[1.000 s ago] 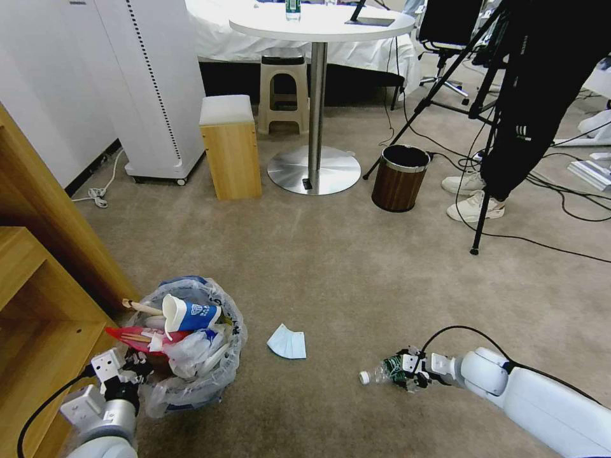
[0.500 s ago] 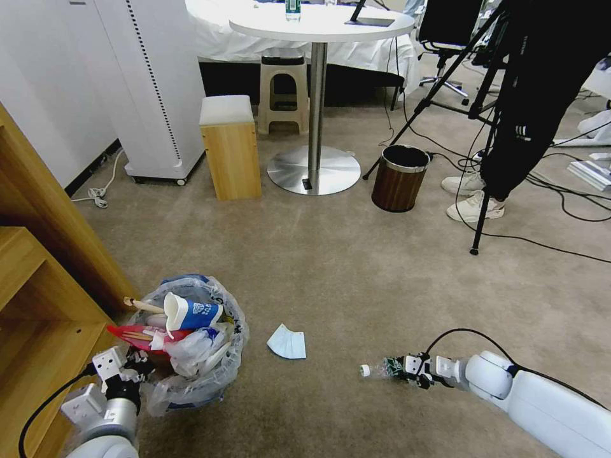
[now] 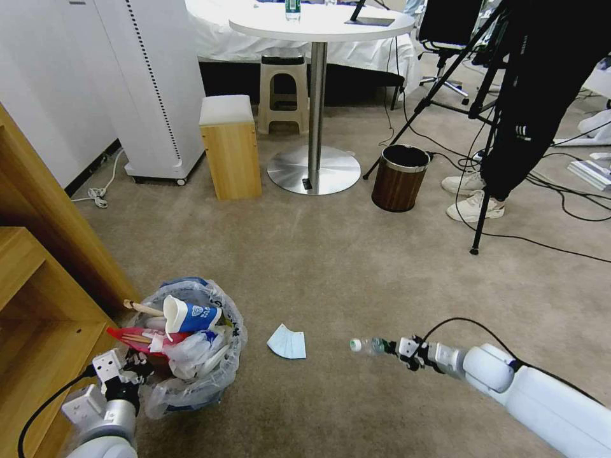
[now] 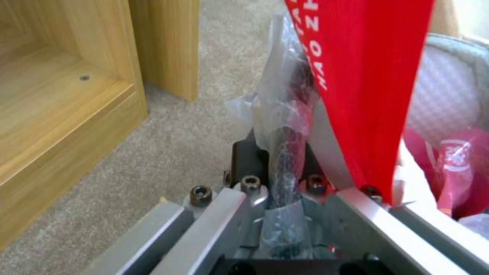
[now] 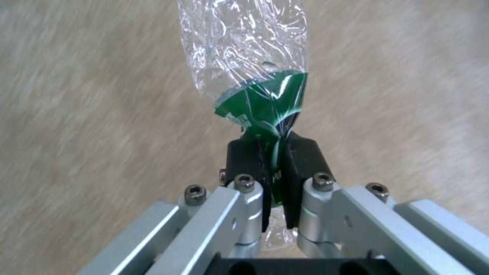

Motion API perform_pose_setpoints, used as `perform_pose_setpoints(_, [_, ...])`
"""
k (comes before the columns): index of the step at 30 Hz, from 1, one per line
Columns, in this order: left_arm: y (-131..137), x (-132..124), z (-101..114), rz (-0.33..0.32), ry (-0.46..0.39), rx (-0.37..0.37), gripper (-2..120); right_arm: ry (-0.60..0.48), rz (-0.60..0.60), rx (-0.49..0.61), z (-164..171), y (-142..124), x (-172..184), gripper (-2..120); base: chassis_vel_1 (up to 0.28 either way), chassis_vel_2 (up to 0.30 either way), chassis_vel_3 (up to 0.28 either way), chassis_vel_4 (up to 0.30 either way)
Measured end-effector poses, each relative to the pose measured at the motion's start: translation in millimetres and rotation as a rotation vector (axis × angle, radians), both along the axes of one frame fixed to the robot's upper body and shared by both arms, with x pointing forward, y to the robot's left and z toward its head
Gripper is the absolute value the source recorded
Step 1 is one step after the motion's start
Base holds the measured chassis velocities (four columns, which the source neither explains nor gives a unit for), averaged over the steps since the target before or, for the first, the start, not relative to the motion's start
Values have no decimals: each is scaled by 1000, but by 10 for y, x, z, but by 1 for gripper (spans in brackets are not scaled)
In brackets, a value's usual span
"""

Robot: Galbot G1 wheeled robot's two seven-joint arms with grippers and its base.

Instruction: Pick up the trash bin and place the garbage on the floor into it.

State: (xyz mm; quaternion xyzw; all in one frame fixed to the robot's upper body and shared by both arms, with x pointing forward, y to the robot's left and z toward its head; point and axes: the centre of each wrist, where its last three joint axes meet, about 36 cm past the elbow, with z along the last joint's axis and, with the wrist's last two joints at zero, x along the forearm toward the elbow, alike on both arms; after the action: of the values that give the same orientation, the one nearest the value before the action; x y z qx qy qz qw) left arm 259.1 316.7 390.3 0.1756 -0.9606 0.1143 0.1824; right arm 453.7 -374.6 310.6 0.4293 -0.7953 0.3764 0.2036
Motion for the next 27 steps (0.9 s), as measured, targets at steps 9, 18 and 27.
perform_pose_setpoints(9, [33, 1, -49, -3, 16, 7, 0, -140, -10, 135, 609, 129, 276, 3, 0, 0, 0, 0])
perform_pose_setpoints(18, [21, -1, -44, -15, 21, 11, 0, -251, 44, 318, 1243, 552, 435, 2, 0, 0, 0, 0])
perform_pose_setpoints(27, [63, -55, 218, -79, 59, 30, 0, -282, 151, 429, 1676, 1110, 420, 2, 0, 0, 0, 0])
